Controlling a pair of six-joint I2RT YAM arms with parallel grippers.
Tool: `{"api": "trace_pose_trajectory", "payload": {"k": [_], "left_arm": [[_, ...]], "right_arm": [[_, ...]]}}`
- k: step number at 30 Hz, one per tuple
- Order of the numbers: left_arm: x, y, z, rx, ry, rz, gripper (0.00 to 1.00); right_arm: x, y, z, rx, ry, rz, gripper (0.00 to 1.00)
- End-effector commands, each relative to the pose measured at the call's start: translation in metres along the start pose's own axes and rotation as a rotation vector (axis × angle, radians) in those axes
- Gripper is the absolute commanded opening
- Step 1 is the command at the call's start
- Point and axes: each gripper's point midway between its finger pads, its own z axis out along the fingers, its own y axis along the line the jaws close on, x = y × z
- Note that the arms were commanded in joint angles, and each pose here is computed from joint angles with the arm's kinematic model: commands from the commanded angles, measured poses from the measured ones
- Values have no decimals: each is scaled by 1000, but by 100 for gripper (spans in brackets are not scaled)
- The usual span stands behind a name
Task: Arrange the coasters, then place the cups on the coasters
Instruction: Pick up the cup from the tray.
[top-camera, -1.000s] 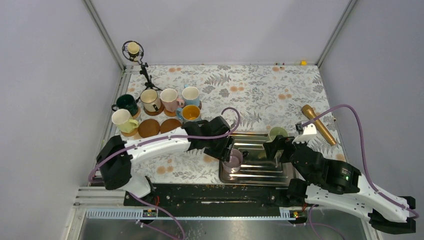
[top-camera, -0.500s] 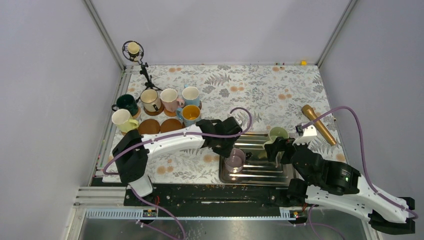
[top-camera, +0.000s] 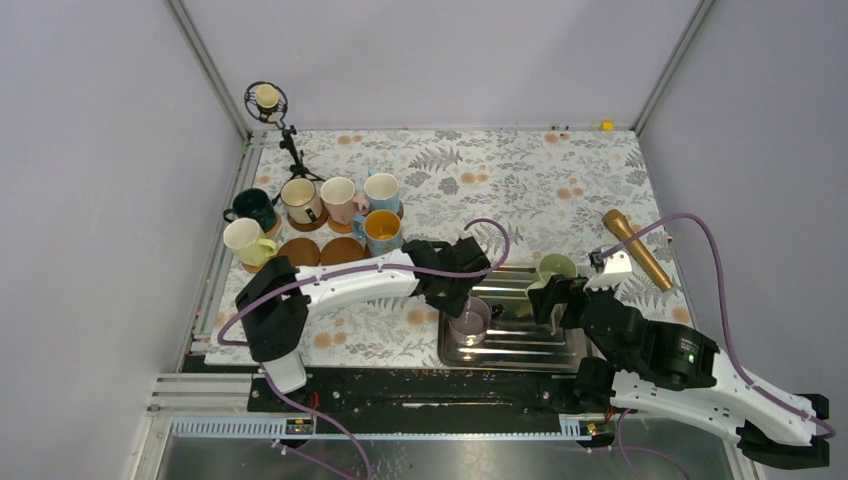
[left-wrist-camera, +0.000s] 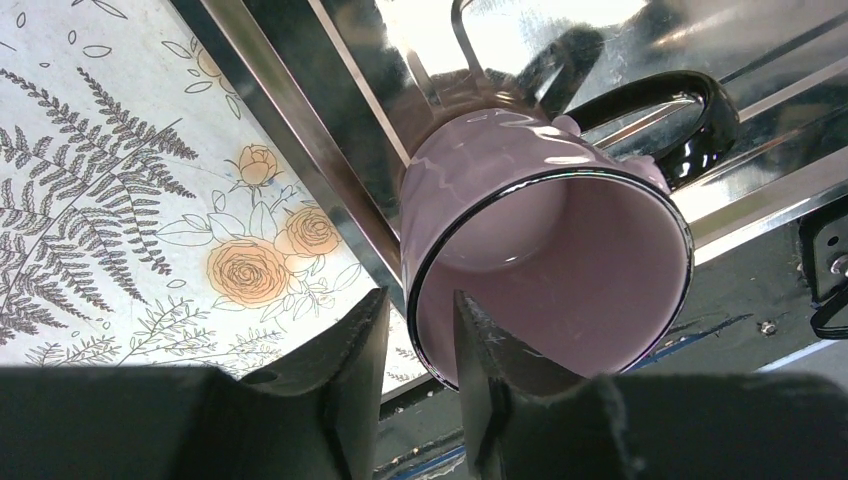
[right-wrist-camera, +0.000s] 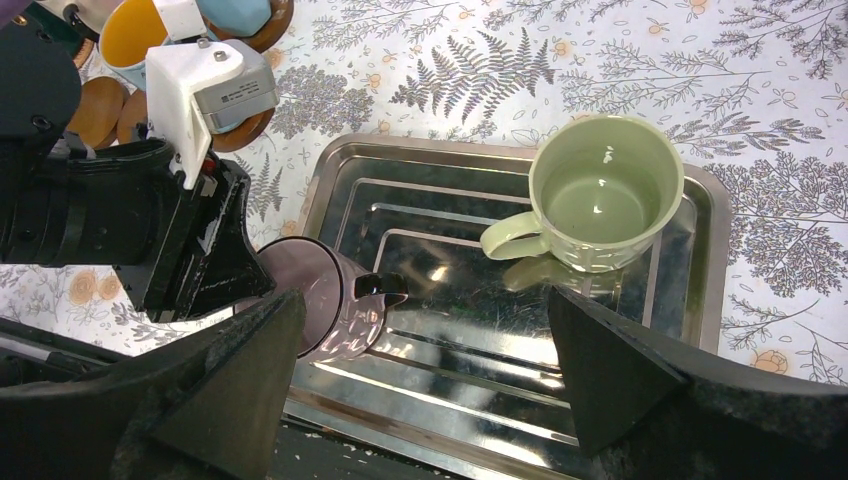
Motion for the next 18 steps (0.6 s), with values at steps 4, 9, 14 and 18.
{"api": "trace_pose_trajectory", "payload": {"k": [4, 9, 14, 18], "left_arm": [[-20, -10, -10, 12, -60, -1, 20], [-26, -14, -29, 41, -92, -15, 0], [-35, -20, -61, 102, -161, -32, 0], [-44, -11, -93, 86, -233, -49, 0]], "right_arm": [[-10, -5, 1, 28, -56, 17, 100], [-9, -6, 1, 34, -57, 14, 99], [-6, -3, 5, 29, -51, 13, 99], [-6, -1, 4, 23, -44, 4, 99]]}}
